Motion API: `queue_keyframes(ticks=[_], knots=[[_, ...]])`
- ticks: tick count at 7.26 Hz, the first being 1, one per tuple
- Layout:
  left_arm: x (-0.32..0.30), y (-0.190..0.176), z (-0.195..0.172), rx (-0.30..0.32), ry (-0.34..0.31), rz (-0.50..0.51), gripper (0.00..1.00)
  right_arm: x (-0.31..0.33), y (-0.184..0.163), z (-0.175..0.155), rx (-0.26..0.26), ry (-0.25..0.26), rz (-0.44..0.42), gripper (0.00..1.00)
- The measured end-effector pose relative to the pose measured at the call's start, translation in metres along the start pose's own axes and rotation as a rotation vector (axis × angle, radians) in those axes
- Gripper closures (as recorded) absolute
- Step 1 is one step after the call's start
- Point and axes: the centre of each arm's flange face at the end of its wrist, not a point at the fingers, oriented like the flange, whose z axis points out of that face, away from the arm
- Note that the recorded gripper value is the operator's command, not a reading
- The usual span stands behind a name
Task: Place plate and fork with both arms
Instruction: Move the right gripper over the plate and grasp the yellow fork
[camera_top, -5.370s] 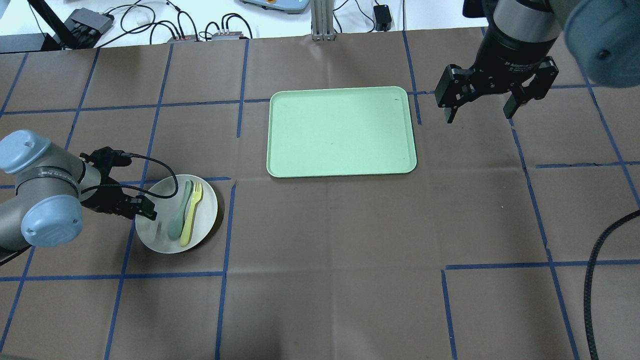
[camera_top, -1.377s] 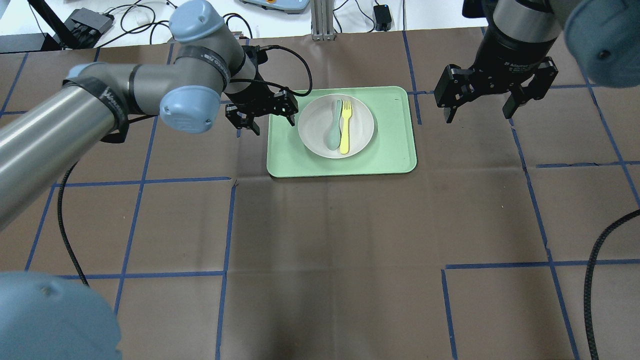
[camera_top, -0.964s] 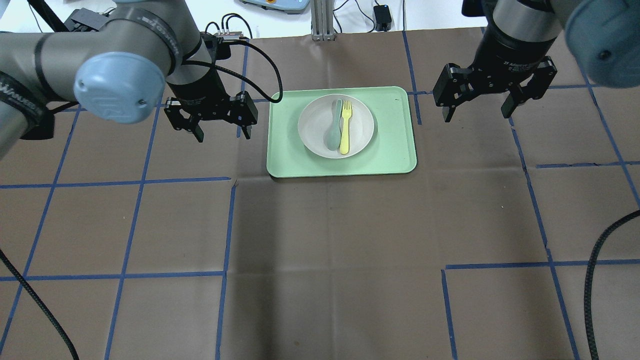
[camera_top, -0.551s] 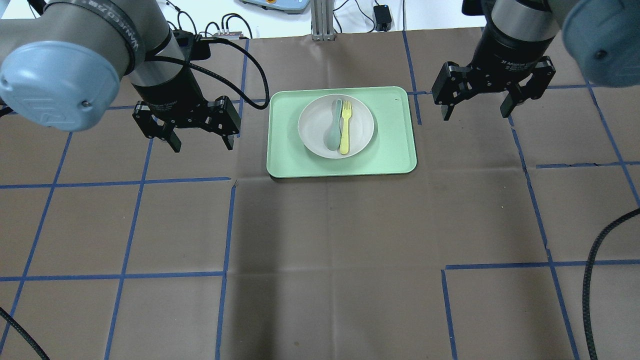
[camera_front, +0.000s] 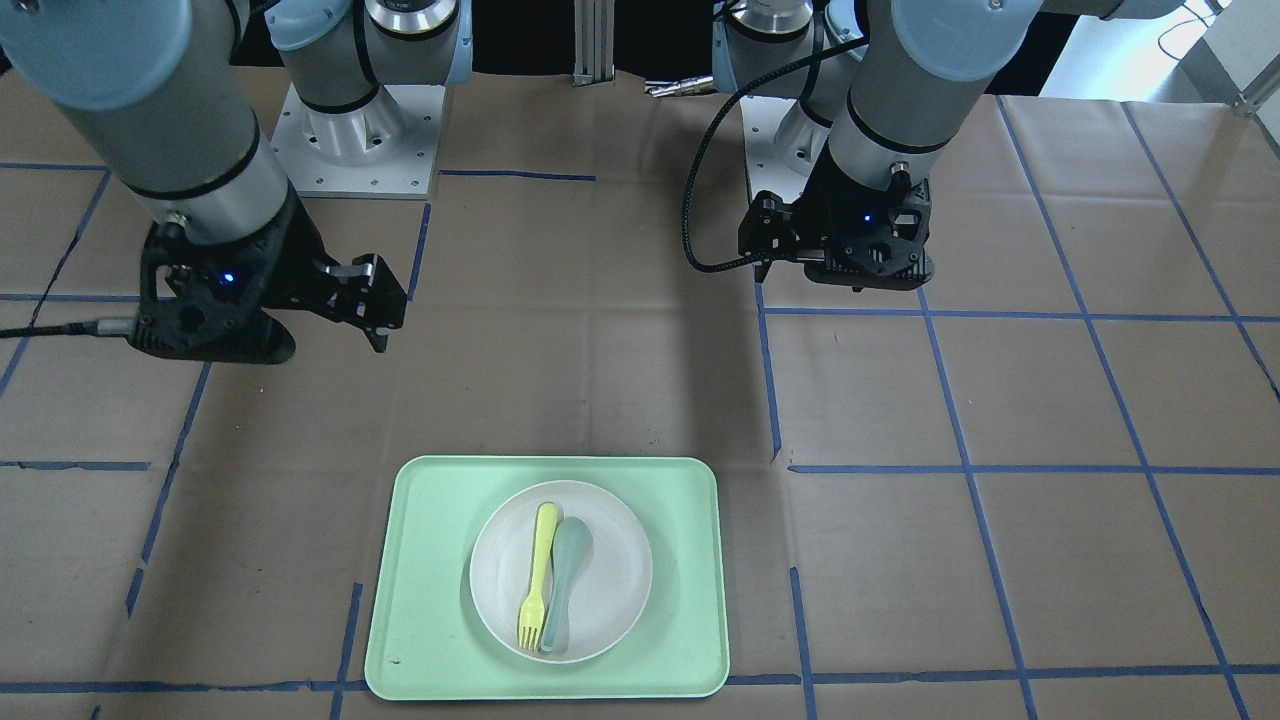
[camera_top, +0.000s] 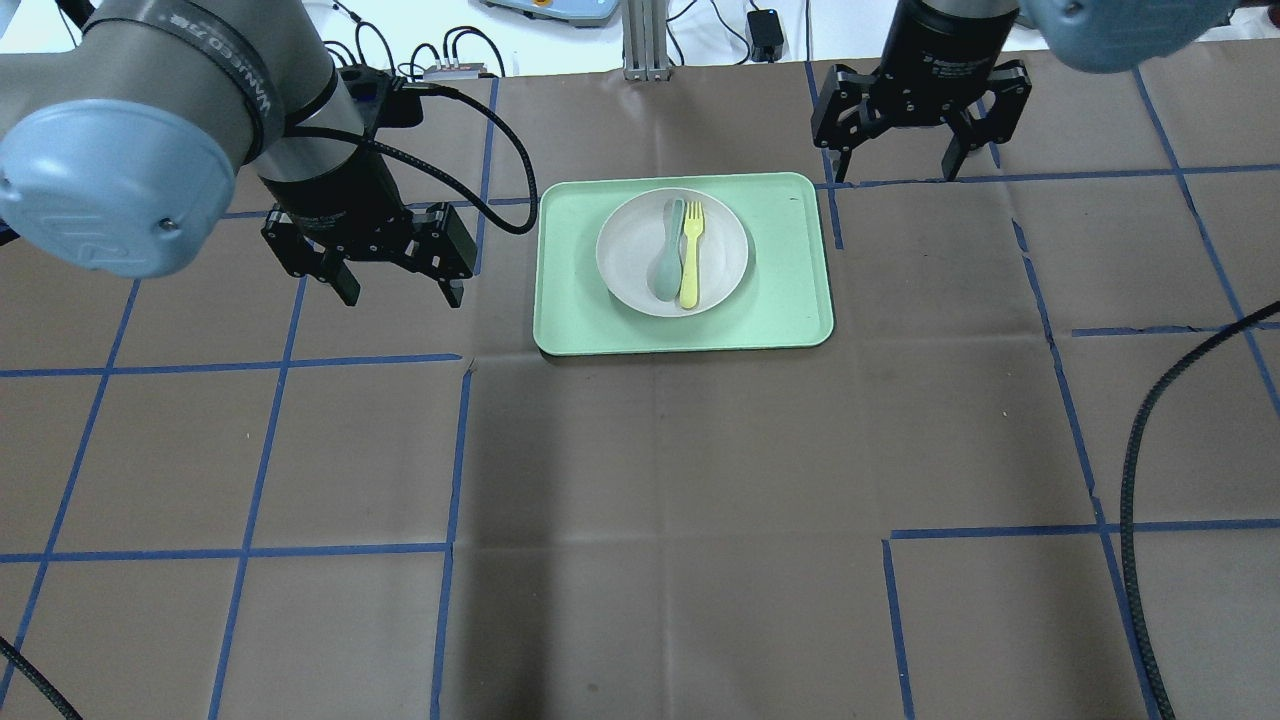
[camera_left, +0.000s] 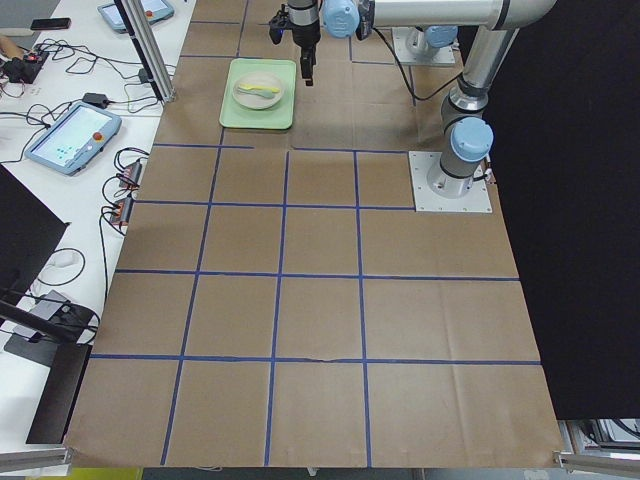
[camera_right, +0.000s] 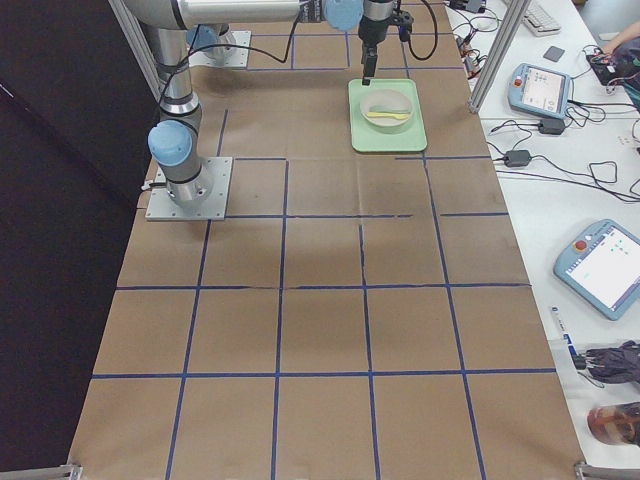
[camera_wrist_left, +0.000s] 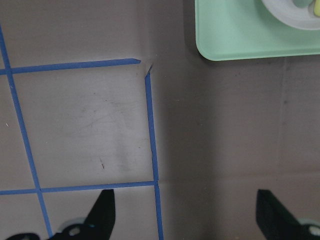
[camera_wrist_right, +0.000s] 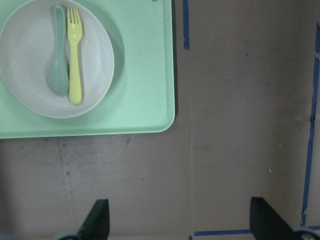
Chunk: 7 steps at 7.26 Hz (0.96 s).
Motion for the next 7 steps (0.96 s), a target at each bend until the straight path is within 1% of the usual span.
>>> queue_keyframes(ticks=[2, 5, 6, 7], knots=[[-0.001, 0.001, 0.0, 0.006, -0.002, 0.005, 0.0, -0.038, -0.034, 0.035, -0.007, 0.002, 0.007, 0.0], [-0.002, 0.004, 0.003, 0.002, 0.001, 0.004, 0.0, -0.092, -0.073, 0.108, 0.043, -0.008, 0.017, 0.01], [-0.01, 0.006, 0.0, 0.004, 0.004, -0.013, 0.0, -0.107, -0.083, 0.134, 0.057, -0.01, 0.018, 0.04], [-0.027, 0.008, -0.002, 0.004, 0.008, -0.046, 0.0, -0.117, -0.09, 0.156, 0.067, -0.012, 0.027, 0.11]])
